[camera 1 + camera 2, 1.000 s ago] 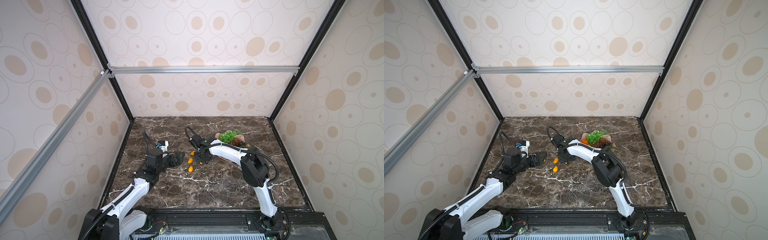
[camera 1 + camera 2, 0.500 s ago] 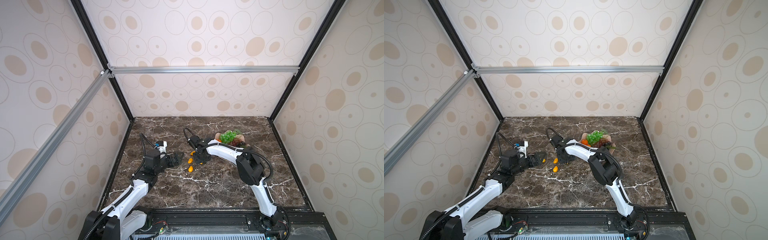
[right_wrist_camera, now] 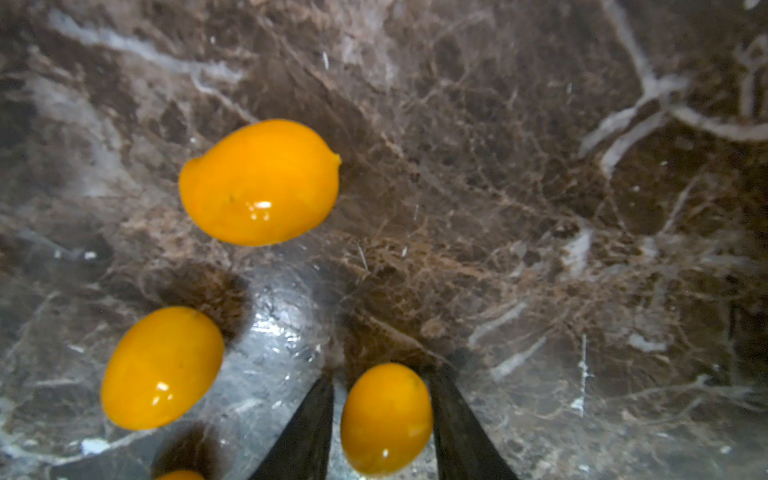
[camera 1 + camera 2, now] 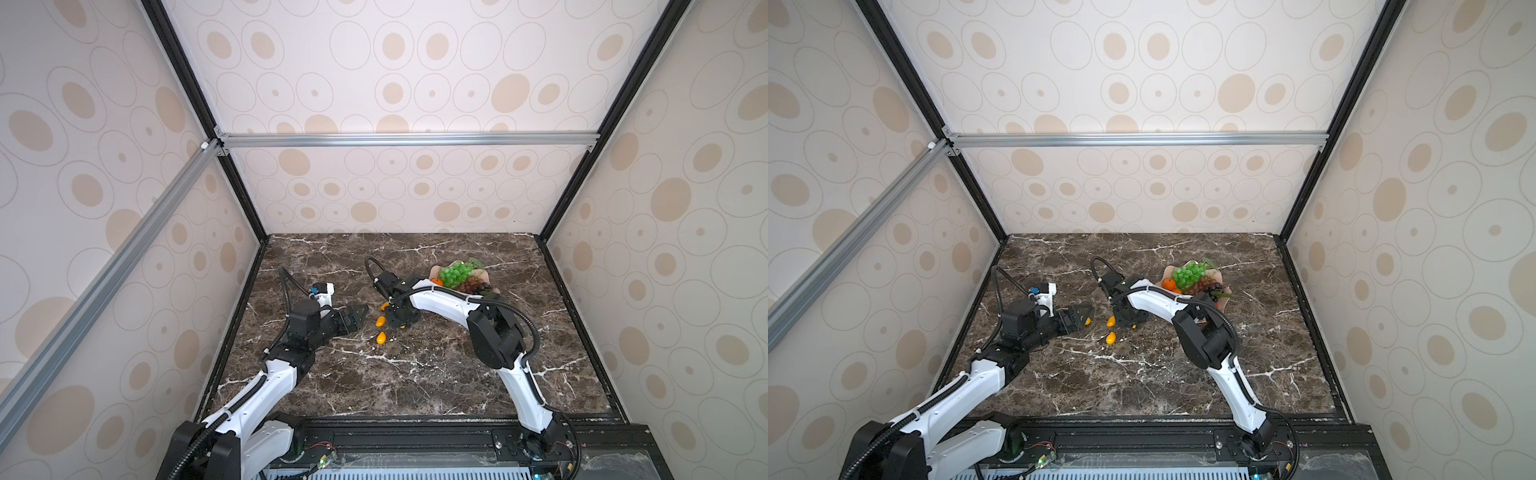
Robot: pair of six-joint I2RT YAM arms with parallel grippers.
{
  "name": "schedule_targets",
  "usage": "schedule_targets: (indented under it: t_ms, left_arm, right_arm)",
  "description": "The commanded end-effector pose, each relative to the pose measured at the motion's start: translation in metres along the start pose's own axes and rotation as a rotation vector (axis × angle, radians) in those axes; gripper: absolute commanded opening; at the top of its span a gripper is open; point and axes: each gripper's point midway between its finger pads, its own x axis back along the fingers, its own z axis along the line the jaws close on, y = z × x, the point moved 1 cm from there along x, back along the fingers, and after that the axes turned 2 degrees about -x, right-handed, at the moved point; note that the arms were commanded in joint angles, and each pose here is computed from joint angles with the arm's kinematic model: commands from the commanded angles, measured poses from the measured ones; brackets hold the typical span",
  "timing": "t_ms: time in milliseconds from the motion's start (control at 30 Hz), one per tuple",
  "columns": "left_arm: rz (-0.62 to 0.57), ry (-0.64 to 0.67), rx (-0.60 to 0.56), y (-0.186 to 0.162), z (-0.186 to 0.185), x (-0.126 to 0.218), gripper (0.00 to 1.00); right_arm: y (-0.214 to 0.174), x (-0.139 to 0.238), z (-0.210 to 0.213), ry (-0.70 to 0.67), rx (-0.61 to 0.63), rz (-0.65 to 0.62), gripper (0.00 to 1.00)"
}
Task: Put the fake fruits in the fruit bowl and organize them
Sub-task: 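Lower the right gripper onto a small yellow oval fruit and close it, then lift the yellow fruit with the right gripper and carry it over the bowl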
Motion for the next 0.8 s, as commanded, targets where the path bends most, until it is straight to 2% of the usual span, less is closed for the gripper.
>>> schedule_targets:
  t_ms: [0, 433, 767]
  left_arm:
    - [-0.045, -0.030, -0.007, 0.012, -0.007, 0.004, 0.98]
    - [-0.038, -0.036, 0.005, 0.010, -0.007, 0.002, 0.98]
    - [-0.073, -0.128, -0.036, 0.028, -0.028, -0.002, 0.98]
  right_arm:
    - [-0.005, -0.008, -0.001, -0.023, 0.007, 0.029, 0.40]
    - [-0.005, -0.004, -0.004, -0.025, 0.000, 0.017, 0.28]
    - [0.007, 0.046, 0.000, 0.095, 0.002, -0.137, 0.27]
